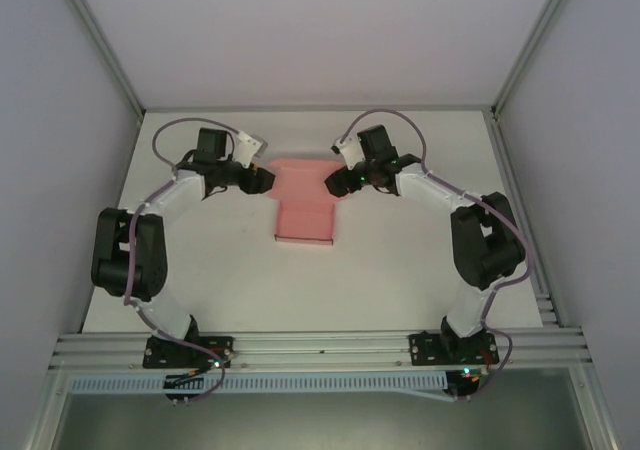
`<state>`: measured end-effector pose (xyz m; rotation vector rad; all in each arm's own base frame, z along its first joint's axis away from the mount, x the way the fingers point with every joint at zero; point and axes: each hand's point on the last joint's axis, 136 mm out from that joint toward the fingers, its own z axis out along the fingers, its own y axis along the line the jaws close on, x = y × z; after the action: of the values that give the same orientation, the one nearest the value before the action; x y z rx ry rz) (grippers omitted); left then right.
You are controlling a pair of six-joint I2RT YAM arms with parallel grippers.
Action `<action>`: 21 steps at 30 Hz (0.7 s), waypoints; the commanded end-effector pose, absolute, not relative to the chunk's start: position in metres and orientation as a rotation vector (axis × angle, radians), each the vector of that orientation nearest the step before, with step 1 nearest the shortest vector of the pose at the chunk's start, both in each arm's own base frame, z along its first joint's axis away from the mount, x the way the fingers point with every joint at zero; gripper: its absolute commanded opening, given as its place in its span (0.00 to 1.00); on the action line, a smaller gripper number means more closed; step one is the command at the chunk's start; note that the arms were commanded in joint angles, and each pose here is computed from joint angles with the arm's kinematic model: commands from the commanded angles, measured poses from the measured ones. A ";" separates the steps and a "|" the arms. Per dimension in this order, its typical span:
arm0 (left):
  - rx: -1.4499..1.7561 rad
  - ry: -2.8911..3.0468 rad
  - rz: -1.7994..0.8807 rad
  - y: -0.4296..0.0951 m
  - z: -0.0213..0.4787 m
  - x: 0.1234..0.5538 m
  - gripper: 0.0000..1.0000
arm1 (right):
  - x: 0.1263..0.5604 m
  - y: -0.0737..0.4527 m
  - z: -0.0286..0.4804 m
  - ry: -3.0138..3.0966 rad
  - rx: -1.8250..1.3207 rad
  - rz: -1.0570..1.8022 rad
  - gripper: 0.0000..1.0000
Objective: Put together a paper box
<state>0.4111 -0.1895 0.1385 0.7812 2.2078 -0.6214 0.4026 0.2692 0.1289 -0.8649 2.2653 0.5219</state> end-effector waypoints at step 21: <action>0.676 2.183 -0.493 -0.209 0.158 0.412 0.00 | 0.408 0.263 0.144 2.317 -0.659 0.445 0.05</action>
<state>0.4039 -0.2146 0.1326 0.7911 2.2303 -0.5914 0.4003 0.2715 0.1308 -0.7708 2.3228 0.5328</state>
